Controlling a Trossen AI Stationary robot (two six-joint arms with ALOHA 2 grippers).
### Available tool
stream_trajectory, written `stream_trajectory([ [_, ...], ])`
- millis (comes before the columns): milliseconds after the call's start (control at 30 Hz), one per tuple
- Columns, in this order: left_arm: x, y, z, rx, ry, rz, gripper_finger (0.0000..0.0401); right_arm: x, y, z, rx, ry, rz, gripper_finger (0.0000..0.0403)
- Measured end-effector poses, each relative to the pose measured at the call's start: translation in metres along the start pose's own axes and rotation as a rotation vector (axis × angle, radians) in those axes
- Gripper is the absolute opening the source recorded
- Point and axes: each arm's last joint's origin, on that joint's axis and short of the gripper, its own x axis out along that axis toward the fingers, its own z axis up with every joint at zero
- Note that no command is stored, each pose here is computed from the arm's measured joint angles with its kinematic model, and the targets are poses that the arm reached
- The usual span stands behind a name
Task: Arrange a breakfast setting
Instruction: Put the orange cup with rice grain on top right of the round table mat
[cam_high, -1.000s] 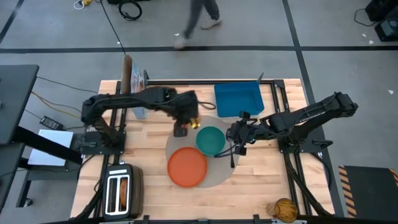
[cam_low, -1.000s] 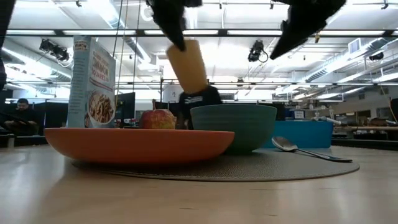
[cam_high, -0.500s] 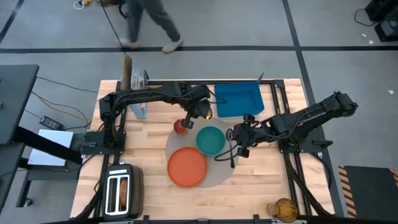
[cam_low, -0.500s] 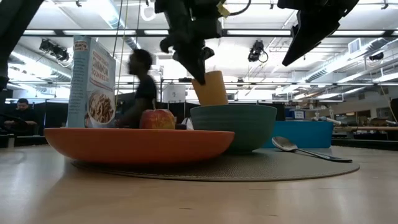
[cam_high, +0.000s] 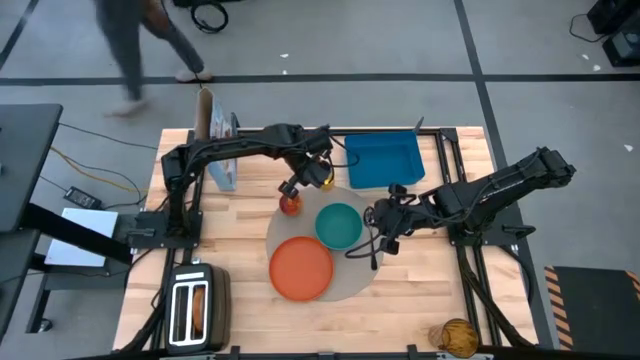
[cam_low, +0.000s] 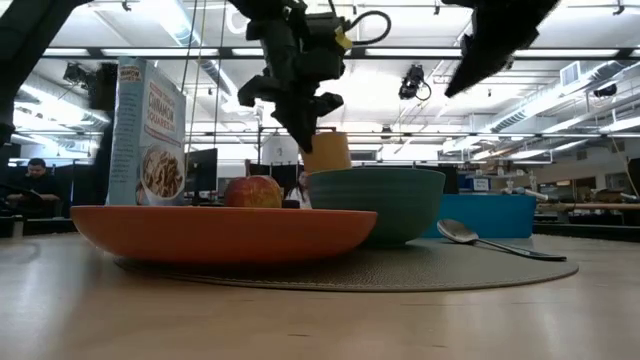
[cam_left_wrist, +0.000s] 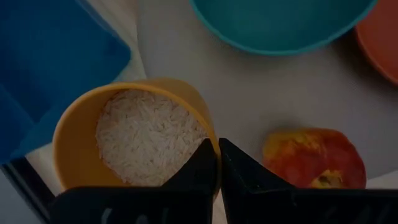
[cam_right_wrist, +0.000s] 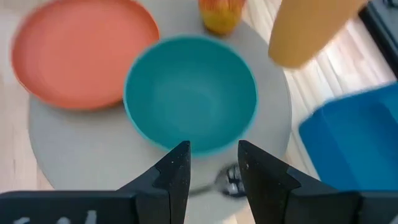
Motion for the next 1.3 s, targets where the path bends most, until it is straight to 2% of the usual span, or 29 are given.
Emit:
stream_trajectory([
  [133,0.003,-0.001,0.002,0.005,-0.010,0.010,0.0014,0.000,0.002,0.007,-0.019,-0.077,0.006,0.0142],
  [300,0.015,-0.006,0.003,-0.005,0.020,-0.051,0.0015,0.005,0.003,0.015,-0.050,-0.128,0.001,0.0142],
  [500,0.019,-0.011,0.011,0.015,0.038,-0.048,0.0015,0.021,0.004,0.016,-0.089,-0.099,-0.019,0.0142],
  [667,0.024,-0.011,0.004,-0.038,0.085,-0.080,0.0016,0.034,0.006,0.016,-0.098,-0.081,-0.031,0.0142],
  [1033,0.036,-0.014,0.005,-0.067,0.106,-0.115,0.0017,0.038,0.007,0.019,-0.116,-0.100,-0.031,0.0142],
  [1300,0.037,-0.014,0.006,-0.163,0.128,-0.096,0.0033,0.039,0.006,0.020,-0.108,-0.109,-0.039,0.0142],
])
